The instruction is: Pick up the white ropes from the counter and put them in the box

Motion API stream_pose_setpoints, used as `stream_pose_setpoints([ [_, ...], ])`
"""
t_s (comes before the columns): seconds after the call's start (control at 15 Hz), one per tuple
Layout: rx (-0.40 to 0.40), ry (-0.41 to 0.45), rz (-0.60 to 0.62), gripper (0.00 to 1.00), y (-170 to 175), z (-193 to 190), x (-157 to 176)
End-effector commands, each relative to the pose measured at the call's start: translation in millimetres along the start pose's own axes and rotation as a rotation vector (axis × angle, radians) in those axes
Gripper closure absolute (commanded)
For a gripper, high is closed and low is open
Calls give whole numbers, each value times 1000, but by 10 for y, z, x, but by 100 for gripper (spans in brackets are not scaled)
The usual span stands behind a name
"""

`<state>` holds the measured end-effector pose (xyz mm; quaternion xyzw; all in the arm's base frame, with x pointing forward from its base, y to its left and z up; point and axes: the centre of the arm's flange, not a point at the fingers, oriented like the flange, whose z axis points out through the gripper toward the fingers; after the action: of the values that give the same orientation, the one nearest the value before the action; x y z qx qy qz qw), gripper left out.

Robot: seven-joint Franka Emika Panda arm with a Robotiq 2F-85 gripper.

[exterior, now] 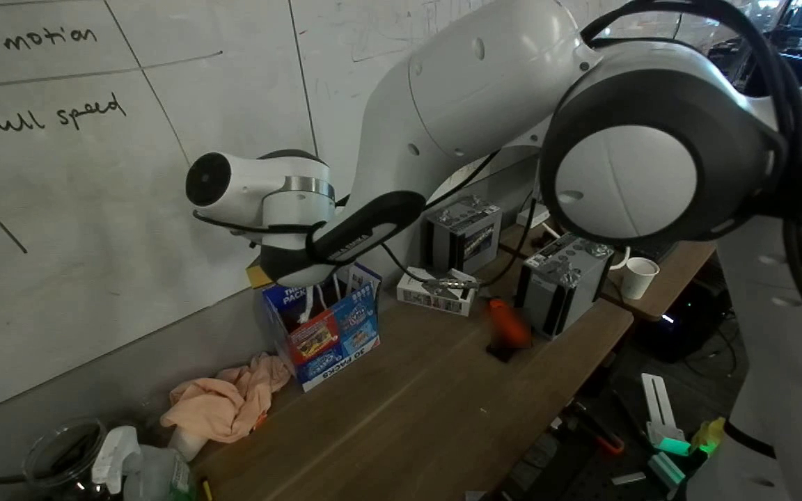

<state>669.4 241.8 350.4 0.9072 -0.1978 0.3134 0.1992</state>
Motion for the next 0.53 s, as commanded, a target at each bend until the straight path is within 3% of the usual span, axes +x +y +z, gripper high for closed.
stream_pose_setpoints([
  [0.0, 2, 13, 6, 98, -71, 23, -41],
  [0.47, -2, -13, -7, 98, -197, 127, -162],
])
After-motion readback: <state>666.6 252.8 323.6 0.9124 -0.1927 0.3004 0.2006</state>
